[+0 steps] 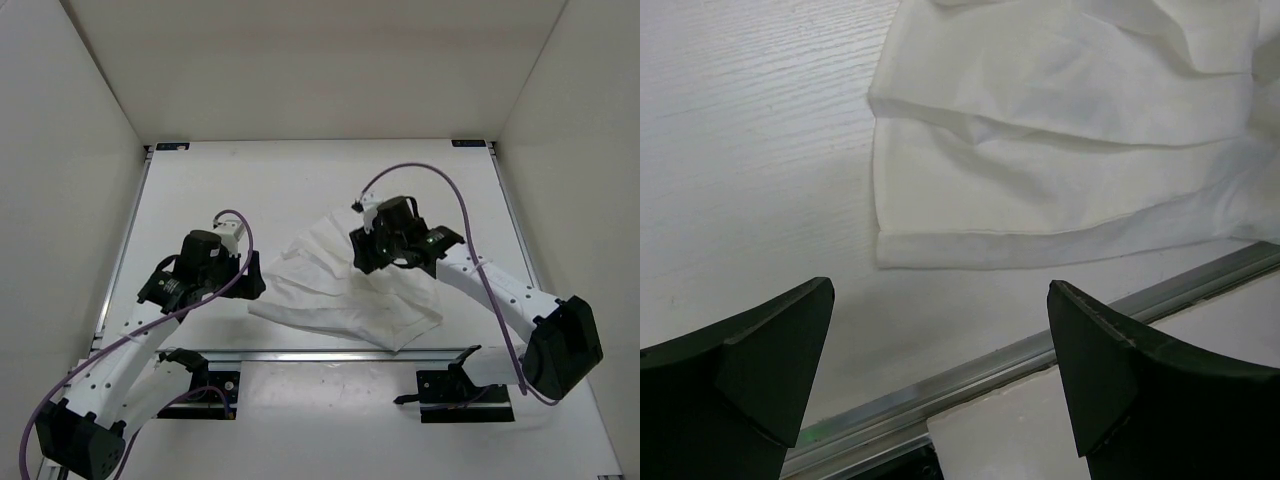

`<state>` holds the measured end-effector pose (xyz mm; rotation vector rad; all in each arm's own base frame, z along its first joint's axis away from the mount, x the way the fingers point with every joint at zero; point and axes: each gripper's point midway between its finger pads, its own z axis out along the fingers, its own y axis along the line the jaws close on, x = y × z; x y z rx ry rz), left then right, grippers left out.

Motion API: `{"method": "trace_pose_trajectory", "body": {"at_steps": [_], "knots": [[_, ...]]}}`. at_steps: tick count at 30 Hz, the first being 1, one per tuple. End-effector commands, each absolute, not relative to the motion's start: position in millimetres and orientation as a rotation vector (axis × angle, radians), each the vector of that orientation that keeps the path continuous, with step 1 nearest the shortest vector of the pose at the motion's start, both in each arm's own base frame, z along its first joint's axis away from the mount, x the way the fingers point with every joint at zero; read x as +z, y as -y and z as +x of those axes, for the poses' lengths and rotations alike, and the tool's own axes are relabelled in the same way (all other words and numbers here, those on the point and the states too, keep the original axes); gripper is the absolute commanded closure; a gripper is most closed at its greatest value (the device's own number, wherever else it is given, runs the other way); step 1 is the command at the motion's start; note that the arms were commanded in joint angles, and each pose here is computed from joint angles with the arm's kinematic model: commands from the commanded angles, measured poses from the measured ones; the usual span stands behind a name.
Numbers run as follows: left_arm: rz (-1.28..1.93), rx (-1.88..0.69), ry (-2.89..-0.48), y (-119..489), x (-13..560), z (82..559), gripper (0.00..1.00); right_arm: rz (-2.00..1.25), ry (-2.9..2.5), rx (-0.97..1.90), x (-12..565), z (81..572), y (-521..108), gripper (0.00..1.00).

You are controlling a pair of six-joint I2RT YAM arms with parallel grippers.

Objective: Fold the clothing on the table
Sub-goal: Flatten the skirt out

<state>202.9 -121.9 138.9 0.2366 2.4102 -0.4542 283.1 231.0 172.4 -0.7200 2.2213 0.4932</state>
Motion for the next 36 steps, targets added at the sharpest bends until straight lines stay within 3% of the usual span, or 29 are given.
{"method": "trace_pose_trajectory", "body": {"at_steps": [1,5,11,27,32,34,35,36], "knots": [[0.217,-0.459,-2.368,118.0,145.6,206.1,0.02,-0.744,-2.299,0.485,144.6,250.7,-212.5,0.56],[0.213,-0.463,-2.375,118.0,142.8,204.4,0.01,-0.931,-2.350,0.420,102.7,210.4,-184.2,0.51],[0.246,-0.477,-2.394,124.0,139.6,203.2,0.02,-1.082,-2.308,0.451,80.3,191.3,-173.7,0.48],[0.232,-0.465,-2.369,121.8,143.4,204.0,0.01,-1.137,-2.217,0.513,50.5,197.0,-203.6,0.48],[0.228,-0.462,-2.367,120.9,141.9,202.9,0.01,-1.151,-2.283,0.454,33.8,197.4,-200.7,0.54],[0.226,-0.468,-2.355,121.5,145.7,205.0,0.01,-1.169,-2.303,0.444,31.3,193.0,-199.8,0.69],[0.218,-0.462,-2.358,119.7,144.5,205.1,0.01,-1.160,-2.306,0.454,33.8,193.7,-199.9,0.86],[0.216,-0.462,-2.361,119.2,144.3,205.4,0.02,-1.142,-2.294,0.467,40.4,196.5,-202.4,0.94]]}}
